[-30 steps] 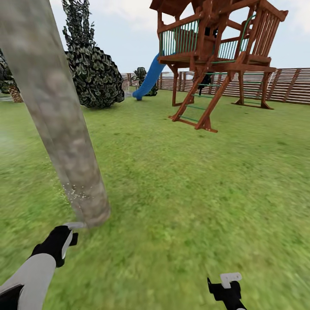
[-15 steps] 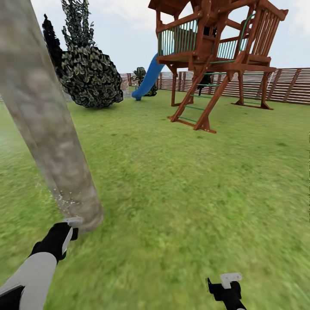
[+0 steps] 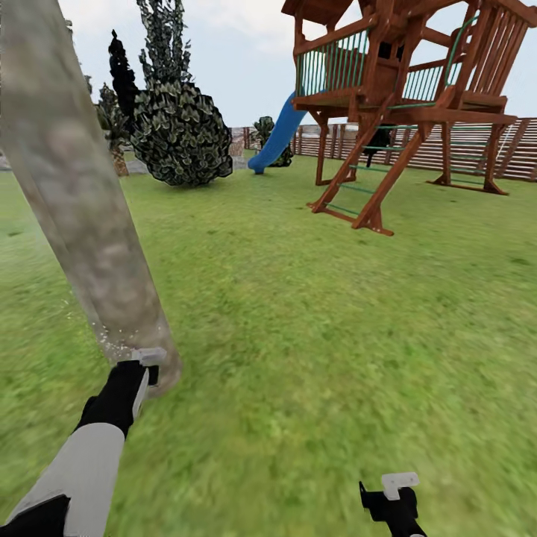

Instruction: In the garden, pick up the pesticide atomizer on the floor and spray pesticide onto both trees until each tree trunk is fully covered.

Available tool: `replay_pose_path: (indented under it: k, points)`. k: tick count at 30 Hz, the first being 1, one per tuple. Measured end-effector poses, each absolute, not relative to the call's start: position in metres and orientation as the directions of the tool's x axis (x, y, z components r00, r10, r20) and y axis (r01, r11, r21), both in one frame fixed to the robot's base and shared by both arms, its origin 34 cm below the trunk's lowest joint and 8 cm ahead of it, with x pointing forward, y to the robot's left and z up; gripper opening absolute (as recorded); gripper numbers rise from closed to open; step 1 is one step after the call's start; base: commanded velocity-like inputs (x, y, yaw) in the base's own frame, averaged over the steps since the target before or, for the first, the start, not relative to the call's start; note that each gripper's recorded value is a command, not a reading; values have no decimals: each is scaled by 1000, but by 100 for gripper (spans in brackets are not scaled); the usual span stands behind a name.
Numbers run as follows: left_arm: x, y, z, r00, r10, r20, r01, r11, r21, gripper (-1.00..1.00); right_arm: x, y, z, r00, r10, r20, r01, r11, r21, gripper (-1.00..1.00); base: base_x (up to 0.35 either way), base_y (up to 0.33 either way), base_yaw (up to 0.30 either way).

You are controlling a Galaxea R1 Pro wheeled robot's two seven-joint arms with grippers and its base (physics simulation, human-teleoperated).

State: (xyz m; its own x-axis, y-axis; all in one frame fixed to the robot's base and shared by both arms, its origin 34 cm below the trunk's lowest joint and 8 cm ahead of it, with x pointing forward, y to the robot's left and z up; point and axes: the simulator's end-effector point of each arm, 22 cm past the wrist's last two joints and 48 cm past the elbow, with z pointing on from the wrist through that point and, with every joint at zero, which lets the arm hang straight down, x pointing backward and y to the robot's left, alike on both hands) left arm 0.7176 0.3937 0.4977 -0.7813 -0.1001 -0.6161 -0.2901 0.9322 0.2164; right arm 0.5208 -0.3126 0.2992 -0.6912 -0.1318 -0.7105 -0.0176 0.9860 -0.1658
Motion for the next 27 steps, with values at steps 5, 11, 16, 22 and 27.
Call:
replay_pose_path:
  k: [5,11,16,22,27]
  points:
    - [710,452,522,-786,-133,-603,-348,903,254,-100,521,-313,299,-691,-132,-710,-17,986,-167,100,240,-188,23]
    - [721,432,533,-775,-159,-612,-351,913,208,-100,521,-313,299,-692,-132,-710,-17,986,-167,100,-89,-193,0]
    - [725,429,541,-767,-168,-620,-356,915,192,-100,521,-313,299,-692,-132,-710,-17,986,-166,100,-99,-59,203]
    - [728,473,577,-772,-185,-608,-398,886,235,-100,521,-313,299,-692,-132,-710,-17,986,-167,100,-1,-1,241]
    - [728,469,571,-776,-189,-602,-390,894,222,-100,521,-314,299,-692,-132,-710,-17,986,-167,100,78,-117,12]
